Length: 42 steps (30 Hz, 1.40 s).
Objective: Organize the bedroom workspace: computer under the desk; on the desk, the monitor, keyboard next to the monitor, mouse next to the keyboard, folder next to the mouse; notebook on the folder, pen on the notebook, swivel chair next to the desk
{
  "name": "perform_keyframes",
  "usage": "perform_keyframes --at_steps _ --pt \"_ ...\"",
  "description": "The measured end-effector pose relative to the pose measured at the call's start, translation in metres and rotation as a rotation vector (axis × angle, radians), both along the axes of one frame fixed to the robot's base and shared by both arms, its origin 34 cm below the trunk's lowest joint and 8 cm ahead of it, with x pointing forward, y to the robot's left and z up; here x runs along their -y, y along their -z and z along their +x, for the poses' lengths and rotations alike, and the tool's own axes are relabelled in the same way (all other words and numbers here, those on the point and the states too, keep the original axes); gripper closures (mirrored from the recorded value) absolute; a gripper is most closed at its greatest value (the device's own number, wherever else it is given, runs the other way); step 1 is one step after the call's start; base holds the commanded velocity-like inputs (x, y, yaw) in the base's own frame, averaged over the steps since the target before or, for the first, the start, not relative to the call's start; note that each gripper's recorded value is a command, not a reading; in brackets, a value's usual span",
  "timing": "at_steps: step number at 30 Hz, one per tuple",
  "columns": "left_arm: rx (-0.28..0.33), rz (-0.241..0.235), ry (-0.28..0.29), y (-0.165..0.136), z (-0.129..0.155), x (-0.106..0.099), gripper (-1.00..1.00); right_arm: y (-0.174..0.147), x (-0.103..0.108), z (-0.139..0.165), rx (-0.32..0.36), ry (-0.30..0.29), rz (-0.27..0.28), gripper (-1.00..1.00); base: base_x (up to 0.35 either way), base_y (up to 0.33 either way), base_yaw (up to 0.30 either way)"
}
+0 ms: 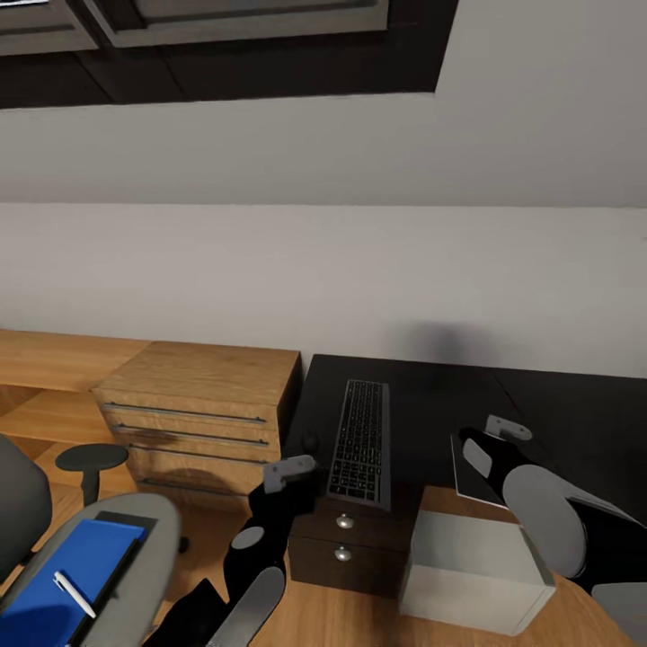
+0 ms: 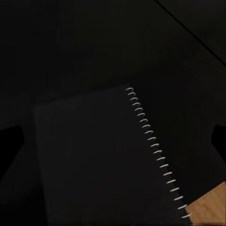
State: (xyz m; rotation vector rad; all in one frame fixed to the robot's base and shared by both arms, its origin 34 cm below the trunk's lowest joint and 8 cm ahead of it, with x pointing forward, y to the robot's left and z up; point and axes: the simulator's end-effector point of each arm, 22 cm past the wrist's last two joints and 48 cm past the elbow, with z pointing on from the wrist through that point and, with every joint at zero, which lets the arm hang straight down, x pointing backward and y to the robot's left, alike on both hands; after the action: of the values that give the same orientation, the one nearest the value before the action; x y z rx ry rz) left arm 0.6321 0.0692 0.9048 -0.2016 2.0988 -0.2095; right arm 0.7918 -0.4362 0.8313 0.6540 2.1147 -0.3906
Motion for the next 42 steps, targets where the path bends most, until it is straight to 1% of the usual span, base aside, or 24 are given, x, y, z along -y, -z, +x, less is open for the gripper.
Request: perform_keyframes --at_steps 7,18,27,32,37,42 --pt "0.000 -0.004 -0.015 -0.001 0.003 -0.005 -1.00 0.003 -0.003 -0.001 -0.002 -0.002 0.003 -1.00 -0.015 0.000 0.000" --pt "0.000 -0.005 -0.020 -0.001 0.004 -0.007 -1.00 0.005 -0.004 -0.002 0.022 0.001 -0.006 -1.00 -0.030 0.000 0.000" --pt "-0.001 -0.005 -0.020 0.000 0.004 -0.007 -1.00 0.008 -0.021 0.000 0.040 -0.013 -0.004 -1.00 -0.267 0.000 0.000" --pt "-0.001 -0.005 -0.020 0.000 0.004 -0.007 -1.00 0.006 -0.021 0.001 0.061 -0.008 -0.012 -1.00 -0.332 0.000 0.000" --pt "-0.001 -0.005 -0.020 -0.001 0.004 -0.007 -1.00 0.010 -0.021 -0.003 0.058 -0.006 -0.014 -1.00 -0.306 0.000 0.000" --pt "0.000 -0.005 -0.020 -0.001 0.004 -0.007 -1.00 0.012 -0.021 -0.004 0.057 -0.007 -0.014 -1.00 -0.138 0.000 0.000"
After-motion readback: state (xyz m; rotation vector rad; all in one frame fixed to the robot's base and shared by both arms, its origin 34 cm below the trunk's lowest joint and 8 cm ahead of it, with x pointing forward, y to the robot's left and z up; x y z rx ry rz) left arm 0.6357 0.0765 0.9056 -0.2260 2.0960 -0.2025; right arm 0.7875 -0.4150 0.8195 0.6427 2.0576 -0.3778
